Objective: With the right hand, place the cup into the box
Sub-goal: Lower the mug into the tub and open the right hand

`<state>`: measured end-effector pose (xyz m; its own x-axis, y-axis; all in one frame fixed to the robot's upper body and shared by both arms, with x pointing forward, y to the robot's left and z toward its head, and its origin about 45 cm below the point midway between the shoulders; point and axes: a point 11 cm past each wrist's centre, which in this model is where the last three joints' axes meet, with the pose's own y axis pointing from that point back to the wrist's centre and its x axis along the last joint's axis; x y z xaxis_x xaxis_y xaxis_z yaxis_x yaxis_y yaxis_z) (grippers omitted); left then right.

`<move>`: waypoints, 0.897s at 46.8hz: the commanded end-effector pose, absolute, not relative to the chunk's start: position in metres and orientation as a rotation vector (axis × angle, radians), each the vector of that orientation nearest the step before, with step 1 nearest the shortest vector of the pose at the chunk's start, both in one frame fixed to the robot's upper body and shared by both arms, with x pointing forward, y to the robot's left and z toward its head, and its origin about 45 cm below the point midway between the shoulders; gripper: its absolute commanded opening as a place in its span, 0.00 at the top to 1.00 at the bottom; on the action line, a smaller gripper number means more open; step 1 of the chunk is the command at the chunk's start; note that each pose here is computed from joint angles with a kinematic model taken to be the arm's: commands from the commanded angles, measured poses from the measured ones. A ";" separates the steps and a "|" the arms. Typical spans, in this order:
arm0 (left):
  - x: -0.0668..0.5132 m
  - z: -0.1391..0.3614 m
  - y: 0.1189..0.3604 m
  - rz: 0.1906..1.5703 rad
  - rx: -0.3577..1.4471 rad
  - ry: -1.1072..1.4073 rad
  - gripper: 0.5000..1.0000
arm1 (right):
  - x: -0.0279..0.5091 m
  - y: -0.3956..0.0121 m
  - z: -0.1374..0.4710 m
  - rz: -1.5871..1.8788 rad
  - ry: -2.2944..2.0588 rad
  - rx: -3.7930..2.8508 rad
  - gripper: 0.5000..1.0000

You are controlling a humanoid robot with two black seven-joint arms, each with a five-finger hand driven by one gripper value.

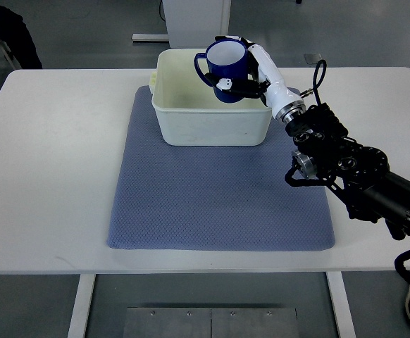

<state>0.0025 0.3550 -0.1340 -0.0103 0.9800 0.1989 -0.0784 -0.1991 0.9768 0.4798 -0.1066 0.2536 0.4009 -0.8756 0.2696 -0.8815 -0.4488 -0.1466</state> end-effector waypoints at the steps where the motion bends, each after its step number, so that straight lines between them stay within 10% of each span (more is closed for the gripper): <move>1: 0.002 -0.134 0.355 1.394 1.294 1.050 0.00 | 0.479 -0.107 0.252 0.476 -1.639 2.608 1.00; 8: 0.002 -0.134 0.355 1.393 1.293 1.051 0.00 | 0.480 -0.107 0.252 0.470 -1.647 2.610 1.00; 19: 0.002 -0.134 0.355 1.392 1.294 1.052 0.00 | 0.481 -0.108 0.254 0.427 -1.679 2.623 0.03; 42: 0.002 -0.134 0.355 1.393 1.293 1.051 0.00 | 0.480 -0.106 0.256 0.426 -1.676 2.635 0.01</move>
